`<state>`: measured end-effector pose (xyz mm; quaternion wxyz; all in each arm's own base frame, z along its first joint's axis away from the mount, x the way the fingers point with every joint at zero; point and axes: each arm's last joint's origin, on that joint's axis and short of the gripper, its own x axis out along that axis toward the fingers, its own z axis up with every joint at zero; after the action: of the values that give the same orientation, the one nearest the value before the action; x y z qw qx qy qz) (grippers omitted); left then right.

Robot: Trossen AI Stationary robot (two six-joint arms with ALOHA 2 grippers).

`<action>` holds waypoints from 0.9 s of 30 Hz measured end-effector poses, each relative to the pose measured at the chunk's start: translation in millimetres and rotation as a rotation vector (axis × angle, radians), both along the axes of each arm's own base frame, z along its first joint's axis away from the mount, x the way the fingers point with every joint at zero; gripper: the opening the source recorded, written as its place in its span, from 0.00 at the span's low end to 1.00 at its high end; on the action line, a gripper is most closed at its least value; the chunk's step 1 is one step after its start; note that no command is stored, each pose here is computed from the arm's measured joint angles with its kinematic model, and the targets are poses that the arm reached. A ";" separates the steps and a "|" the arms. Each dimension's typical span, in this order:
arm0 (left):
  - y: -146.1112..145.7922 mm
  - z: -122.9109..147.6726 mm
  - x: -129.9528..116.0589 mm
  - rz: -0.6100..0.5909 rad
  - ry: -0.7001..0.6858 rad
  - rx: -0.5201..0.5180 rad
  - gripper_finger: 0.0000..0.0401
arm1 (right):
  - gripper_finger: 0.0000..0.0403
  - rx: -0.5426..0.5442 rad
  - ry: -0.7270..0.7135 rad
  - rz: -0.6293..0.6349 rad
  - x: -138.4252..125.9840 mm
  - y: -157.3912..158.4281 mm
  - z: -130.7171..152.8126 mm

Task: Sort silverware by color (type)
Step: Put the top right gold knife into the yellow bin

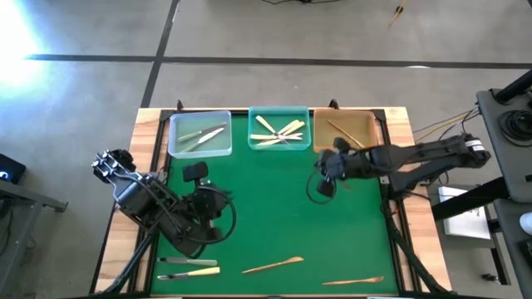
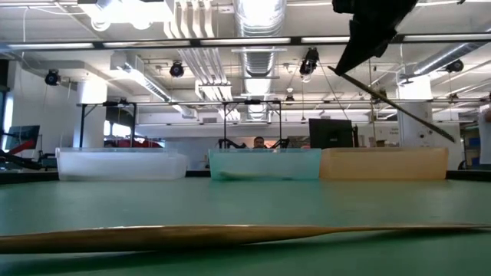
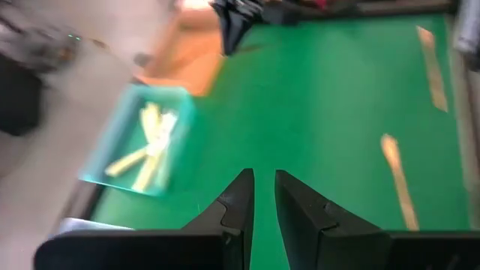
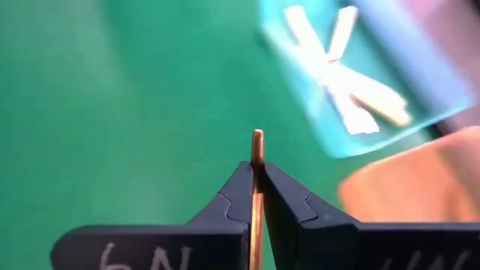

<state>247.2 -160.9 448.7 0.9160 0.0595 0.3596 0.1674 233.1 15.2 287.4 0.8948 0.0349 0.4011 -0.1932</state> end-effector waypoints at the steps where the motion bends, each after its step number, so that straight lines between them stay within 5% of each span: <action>1: 1.5 0.6 0.3 0.022 -0.020 0.030 0.10 | 0.02 -0.018 -0.003 -0.019 -1.1 -7.1 1.8; 15: 44.0 5.0 17.0 0.236 -0.082 0.191 0.10 | 0.02 -0.222 0.123 -0.168 -20.5 -96.8 8.6; 27: 99.9 9.3 29.4 0.394 -0.038 0.237 0.10 | 0.04 -0.269 0.345 -0.182 -15.1 -149.8 -21.1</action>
<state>276.6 -61.0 458.0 0.8589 0.0921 0.3249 0.3851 218.1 -134.6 266.3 0.7885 -0.0821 0.5138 -0.3279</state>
